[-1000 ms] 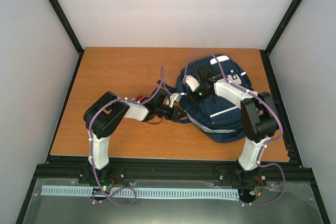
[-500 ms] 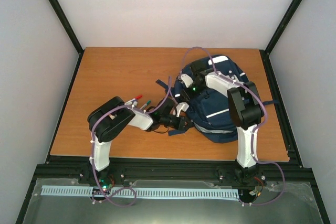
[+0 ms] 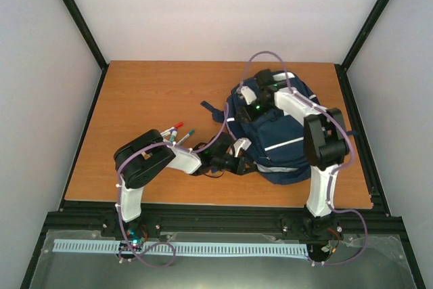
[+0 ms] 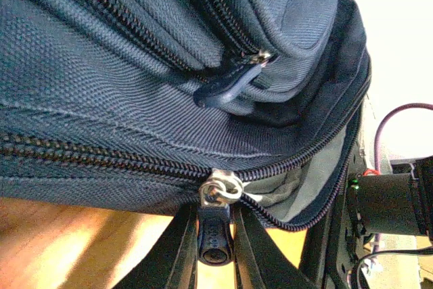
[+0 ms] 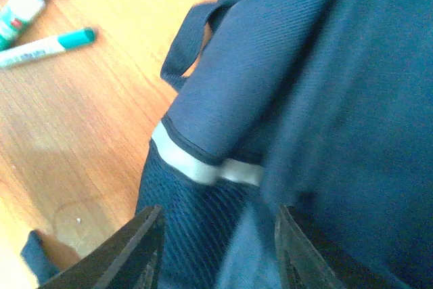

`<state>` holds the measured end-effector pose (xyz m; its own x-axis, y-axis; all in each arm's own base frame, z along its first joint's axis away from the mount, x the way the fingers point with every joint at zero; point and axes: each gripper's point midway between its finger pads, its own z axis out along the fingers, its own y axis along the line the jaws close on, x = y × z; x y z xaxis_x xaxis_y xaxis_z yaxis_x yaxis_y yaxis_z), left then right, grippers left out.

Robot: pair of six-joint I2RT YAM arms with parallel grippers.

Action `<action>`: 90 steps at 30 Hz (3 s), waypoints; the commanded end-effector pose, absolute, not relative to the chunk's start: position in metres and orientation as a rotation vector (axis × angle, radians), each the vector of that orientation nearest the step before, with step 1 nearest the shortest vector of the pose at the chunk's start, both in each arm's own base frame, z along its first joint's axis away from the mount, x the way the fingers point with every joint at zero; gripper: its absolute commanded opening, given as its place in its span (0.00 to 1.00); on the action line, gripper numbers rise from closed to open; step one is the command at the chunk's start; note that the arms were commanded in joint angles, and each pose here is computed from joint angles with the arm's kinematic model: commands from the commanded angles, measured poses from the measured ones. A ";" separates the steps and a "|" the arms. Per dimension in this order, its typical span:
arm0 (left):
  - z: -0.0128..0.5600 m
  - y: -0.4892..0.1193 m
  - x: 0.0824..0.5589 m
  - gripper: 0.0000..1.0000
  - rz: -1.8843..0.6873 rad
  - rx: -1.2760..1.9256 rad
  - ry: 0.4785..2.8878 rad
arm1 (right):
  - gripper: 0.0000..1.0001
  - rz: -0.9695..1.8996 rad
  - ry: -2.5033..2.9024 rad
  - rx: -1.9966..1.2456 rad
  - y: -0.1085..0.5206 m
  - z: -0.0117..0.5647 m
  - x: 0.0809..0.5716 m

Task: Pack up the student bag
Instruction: Zip the student bag at the center of the board.

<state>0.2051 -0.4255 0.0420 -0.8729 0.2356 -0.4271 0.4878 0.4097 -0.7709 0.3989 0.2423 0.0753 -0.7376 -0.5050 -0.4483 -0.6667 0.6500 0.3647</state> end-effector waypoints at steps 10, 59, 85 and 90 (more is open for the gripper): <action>0.067 -0.399 0.250 0.02 -1.374 0.562 2.406 | 0.62 0.444 2.443 -0.825 0.073 0.139 0.386; 0.061 -0.358 0.233 0.02 -1.368 0.579 2.533 | 0.08 0.417 2.076 -1.620 0.209 0.073 0.253; 0.118 -0.504 0.177 0.48 -1.521 0.848 2.321 | 0.10 0.055 2.312 -1.161 0.007 0.095 0.298; 0.121 -0.484 0.184 0.55 -1.433 0.824 2.362 | 0.35 0.075 2.395 -1.046 -0.023 0.095 0.288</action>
